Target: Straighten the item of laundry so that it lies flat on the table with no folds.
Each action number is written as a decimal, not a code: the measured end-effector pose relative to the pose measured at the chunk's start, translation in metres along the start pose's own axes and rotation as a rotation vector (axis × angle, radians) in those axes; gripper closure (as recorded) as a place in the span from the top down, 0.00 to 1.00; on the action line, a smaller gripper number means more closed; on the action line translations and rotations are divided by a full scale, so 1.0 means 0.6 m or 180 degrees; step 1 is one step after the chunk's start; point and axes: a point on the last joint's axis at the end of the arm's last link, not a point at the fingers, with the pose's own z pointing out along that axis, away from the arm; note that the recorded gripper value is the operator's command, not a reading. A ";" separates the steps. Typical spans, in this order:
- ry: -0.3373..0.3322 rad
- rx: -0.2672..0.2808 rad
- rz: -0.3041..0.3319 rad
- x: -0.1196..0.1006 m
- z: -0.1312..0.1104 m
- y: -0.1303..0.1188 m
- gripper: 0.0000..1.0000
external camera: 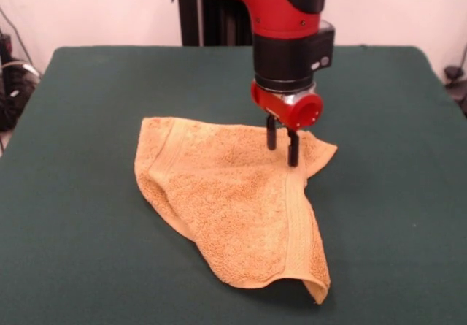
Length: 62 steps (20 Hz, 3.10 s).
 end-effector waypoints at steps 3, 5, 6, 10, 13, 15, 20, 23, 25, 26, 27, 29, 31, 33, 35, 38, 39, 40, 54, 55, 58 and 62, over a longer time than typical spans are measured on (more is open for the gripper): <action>0.0034 -0.0013 -0.0013 0.010 0.003 0.005 1.00; 0.0033 -0.0008 -0.0041 0.018 0.004 0.007 1.00; 0.0033 -0.0006 -0.0050 0.020 0.004 0.007 1.00; 0.0049 0.0012 -0.0097 0.037 0.009 0.009 1.00; 0.0084 0.0048 -0.0111 0.050 0.021 0.003 1.00; 0.0104 0.0068 -0.0102 0.056 0.029 0.000 1.00; 0.0097 0.0079 -0.0042 0.060 0.032 0.002 1.00; 0.0101 0.0078 -0.0022 0.059 0.032 0.003 1.00; 0.0118 0.0071 0.0000 0.058 0.030 0.002 1.00; 0.0132 0.0066 0.0016 0.057 0.029 0.001 1.00; 0.0171 0.0057 0.0056 0.055 0.023 -0.003 1.00; 0.0206 0.0052 0.0088 0.054 0.017 -0.007 1.00; 0.0262 0.0055 0.0136 0.054 0.008 -0.017 1.00; 0.0352 0.0059 0.0190 0.060 -0.004 -0.029 1.00; 0.0393 0.0067 0.0205 0.066 -0.011 -0.036 1.00; 0.0491 0.0093 0.0223 0.084 -0.028 -0.052 1.00; 0.0516 0.0097 0.0220 0.090 -0.032 -0.055 1.00; 0.0544 0.0099 0.0215 0.097 -0.037 -0.057 1.00; -0.0522 0.0532 -0.0522 0.110 -0.094 -0.061 1.00; -0.0657 0.0549 -0.0572 0.096 -0.103 -0.054 1.00; -0.0909 0.0537 -0.0616 0.058 -0.127 -0.037 1.00; -0.1267 0.0526 -0.0571 -0.023 -0.157 -0.017 1.00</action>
